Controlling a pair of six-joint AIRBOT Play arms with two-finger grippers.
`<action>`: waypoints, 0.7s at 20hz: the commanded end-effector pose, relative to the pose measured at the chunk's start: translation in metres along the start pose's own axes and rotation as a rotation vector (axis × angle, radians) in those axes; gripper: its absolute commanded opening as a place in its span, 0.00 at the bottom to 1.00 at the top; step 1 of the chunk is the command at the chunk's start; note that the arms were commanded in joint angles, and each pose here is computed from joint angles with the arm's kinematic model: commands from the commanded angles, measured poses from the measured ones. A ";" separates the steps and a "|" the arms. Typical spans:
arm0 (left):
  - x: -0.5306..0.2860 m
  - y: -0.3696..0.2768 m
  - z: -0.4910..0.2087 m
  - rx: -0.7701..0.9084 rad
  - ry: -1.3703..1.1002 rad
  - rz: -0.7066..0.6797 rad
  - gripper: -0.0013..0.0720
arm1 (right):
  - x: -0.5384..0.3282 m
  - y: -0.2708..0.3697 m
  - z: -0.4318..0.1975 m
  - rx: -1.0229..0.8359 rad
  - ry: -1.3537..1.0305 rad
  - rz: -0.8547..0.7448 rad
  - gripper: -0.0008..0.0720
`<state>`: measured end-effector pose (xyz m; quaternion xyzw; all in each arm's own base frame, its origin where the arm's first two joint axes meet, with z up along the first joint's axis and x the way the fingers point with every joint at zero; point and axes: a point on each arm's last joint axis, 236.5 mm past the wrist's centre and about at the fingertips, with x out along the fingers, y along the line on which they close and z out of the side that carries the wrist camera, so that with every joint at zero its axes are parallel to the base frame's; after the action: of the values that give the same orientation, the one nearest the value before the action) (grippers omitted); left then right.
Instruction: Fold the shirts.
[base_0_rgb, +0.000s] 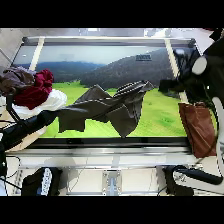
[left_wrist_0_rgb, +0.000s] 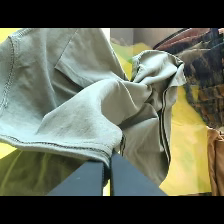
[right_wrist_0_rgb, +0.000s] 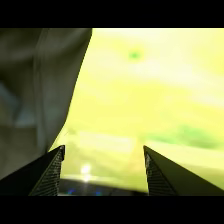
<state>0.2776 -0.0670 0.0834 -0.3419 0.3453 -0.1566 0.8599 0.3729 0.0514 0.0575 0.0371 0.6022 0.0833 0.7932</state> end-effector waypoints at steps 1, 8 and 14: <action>0.000 0.002 0.003 0.000 -0.013 0.007 0.03 | 0.043 0.051 -0.089 0.180 0.102 0.245 0.77; 0.000 0.005 0.010 -0.001 -0.046 0.022 0.03 | 0.124 0.128 -0.152 0.385 0.093 0.416 0.77; 0.000 0.005 0.010 -0.001 -0.045 0.021 0.03 | 0.158 0.145 -0.160 0.440 0.124 0.397 0.77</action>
<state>0.2846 -0.0586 0.0852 -0.3420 0.3302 -0.1404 0.8685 0.2455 0.2068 -0.0992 0.2999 0.6388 0.1248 0.6974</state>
